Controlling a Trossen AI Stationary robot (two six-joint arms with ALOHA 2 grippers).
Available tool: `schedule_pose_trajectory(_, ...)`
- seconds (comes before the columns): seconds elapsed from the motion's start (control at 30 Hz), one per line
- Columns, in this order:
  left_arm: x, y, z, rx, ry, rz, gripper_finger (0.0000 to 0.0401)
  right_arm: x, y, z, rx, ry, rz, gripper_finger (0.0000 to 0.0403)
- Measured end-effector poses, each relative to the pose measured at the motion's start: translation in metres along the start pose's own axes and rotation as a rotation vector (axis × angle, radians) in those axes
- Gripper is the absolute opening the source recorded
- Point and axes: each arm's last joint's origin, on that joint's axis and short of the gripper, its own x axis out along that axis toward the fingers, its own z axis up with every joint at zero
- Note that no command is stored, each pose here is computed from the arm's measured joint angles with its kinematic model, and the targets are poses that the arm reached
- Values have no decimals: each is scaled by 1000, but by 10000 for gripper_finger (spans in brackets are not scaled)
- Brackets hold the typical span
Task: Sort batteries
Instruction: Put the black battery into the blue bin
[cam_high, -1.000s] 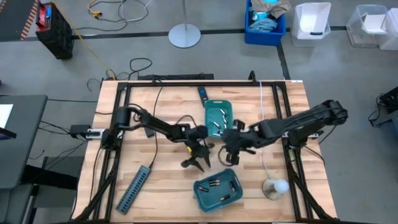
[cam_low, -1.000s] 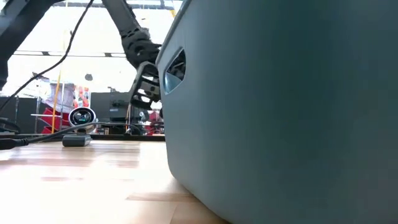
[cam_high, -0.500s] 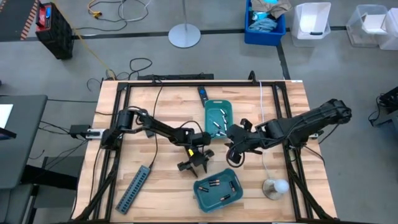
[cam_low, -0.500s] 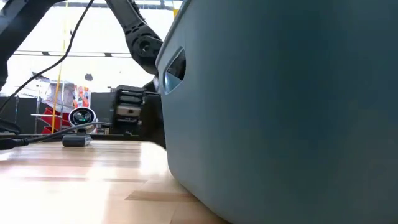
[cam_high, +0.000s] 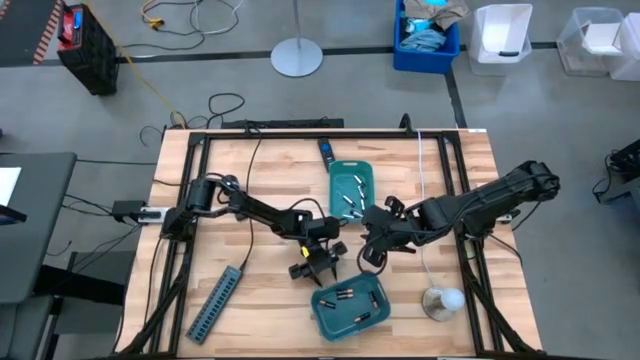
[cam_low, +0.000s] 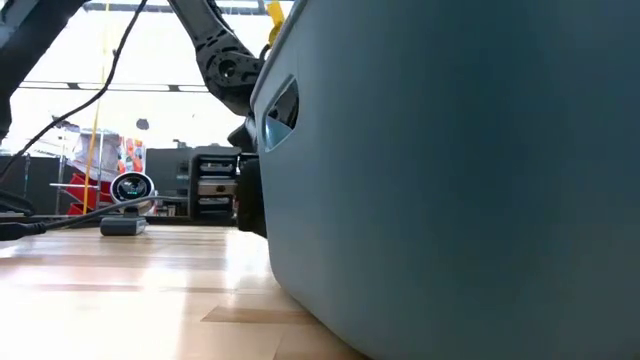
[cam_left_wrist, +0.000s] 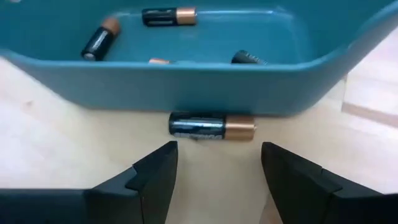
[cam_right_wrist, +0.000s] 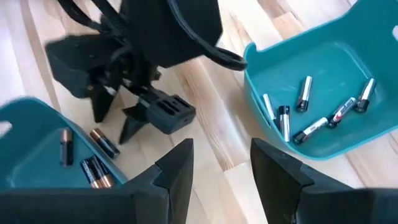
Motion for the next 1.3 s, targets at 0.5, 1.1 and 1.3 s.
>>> schedule_pose_trajectory(0.5,10,-8,10,62,-21,-28,262,-1,2,-5,43,22,-13,156)
schedule_pose_trajectory(1.1,21,-10,10,69,-1,18,266,-1,0,-7,46,36,-28,136)
schedule_pose_trajectory(1.3,22,-10,10,55,-9,22,266,-1,0,-7,107,36,-30,136)
